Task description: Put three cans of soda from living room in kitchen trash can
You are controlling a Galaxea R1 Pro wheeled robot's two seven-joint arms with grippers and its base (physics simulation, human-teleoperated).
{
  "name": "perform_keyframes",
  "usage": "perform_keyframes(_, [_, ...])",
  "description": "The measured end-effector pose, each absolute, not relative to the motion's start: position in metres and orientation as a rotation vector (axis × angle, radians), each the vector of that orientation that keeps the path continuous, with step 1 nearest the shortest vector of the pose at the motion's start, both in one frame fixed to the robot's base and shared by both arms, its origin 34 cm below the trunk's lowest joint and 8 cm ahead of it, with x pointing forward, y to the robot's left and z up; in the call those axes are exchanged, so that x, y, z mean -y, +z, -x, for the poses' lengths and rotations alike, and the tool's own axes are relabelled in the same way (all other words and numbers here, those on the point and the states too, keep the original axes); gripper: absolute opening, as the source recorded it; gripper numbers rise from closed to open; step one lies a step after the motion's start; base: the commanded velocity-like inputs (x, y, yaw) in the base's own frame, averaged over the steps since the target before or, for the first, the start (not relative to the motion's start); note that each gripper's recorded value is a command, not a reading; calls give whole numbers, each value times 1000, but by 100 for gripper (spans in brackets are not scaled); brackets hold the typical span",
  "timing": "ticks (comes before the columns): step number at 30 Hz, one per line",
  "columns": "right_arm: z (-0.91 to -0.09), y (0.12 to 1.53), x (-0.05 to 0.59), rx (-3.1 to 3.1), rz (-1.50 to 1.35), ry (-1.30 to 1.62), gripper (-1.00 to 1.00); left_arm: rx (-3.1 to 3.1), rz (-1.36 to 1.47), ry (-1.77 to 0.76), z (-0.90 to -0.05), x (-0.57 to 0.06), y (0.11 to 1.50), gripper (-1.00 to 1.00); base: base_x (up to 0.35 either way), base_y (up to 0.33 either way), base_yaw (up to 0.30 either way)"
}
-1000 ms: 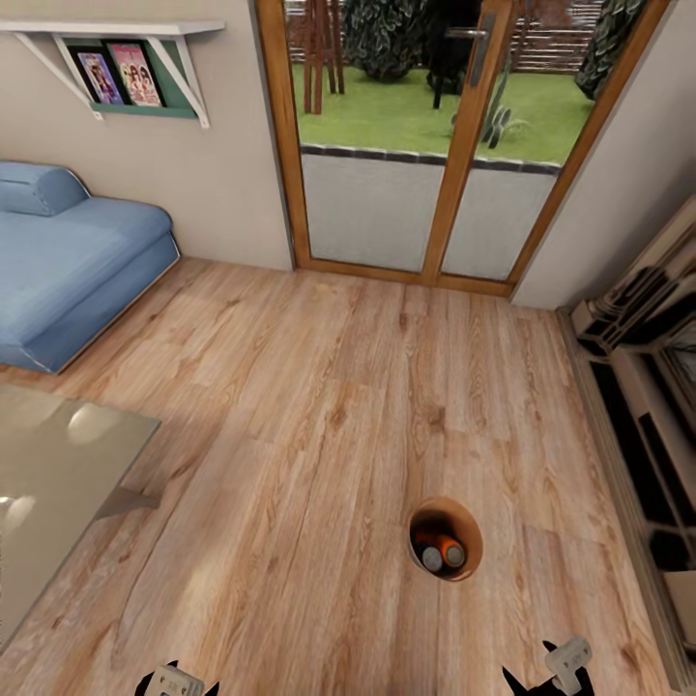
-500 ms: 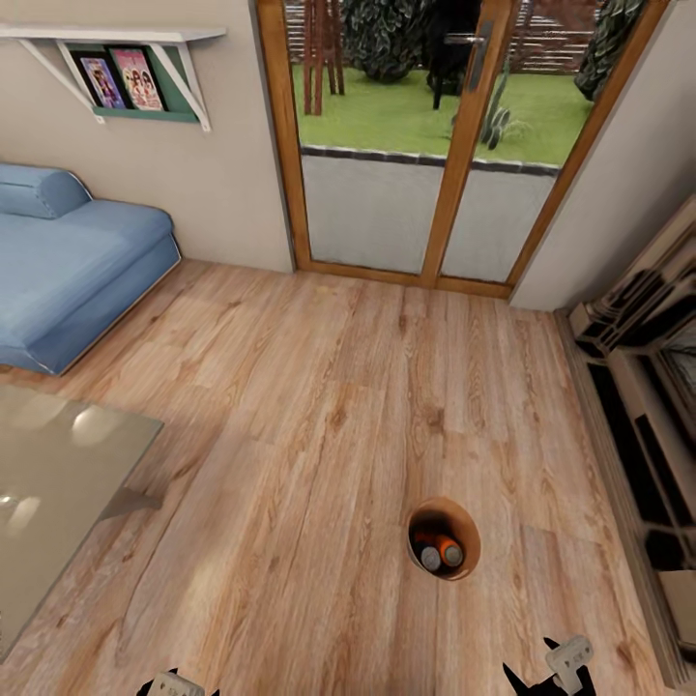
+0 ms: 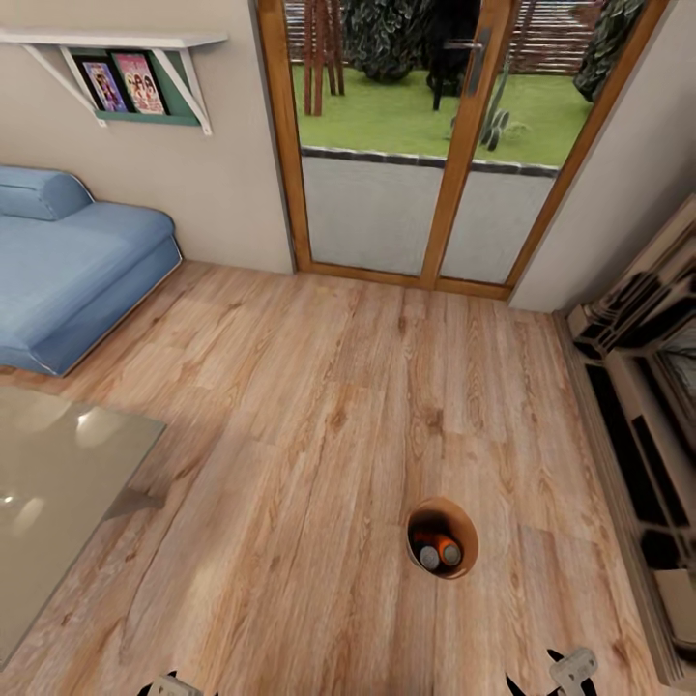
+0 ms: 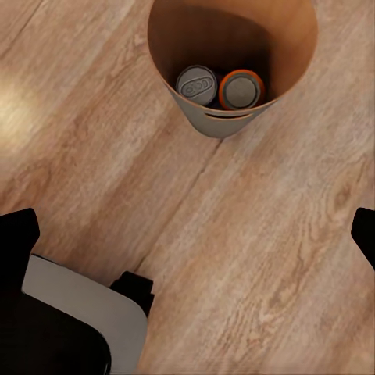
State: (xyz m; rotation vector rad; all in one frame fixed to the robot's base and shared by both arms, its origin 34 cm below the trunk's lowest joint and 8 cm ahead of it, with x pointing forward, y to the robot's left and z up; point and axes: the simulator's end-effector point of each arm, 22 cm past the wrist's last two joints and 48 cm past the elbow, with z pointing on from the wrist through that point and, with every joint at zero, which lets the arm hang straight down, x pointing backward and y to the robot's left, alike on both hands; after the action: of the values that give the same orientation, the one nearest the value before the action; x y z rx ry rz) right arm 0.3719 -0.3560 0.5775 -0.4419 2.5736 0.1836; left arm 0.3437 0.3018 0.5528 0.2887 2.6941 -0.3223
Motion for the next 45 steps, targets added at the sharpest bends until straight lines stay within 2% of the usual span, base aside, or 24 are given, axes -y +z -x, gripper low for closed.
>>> perform_keyframes(26, [-307,591,374,-2671,333,82,100,-2695,-260,-269,-302,-307,578,100,0,0,0])
perform_keyframes(32, [-226,594,381,-2826,270,112,100,-2742,-245,-249,-273,-312,583,100,0,0,0])
perform_keyframes(39, [-180,598,389,-2922,176,-26,100,-2829,-158,-38,-229,-349,588,100,0,0,0])
perform_keyframes(45, [-151,604,393,-2988,148,-82,100,-2894,39,216,-194,-397,597,100,0,0,0])
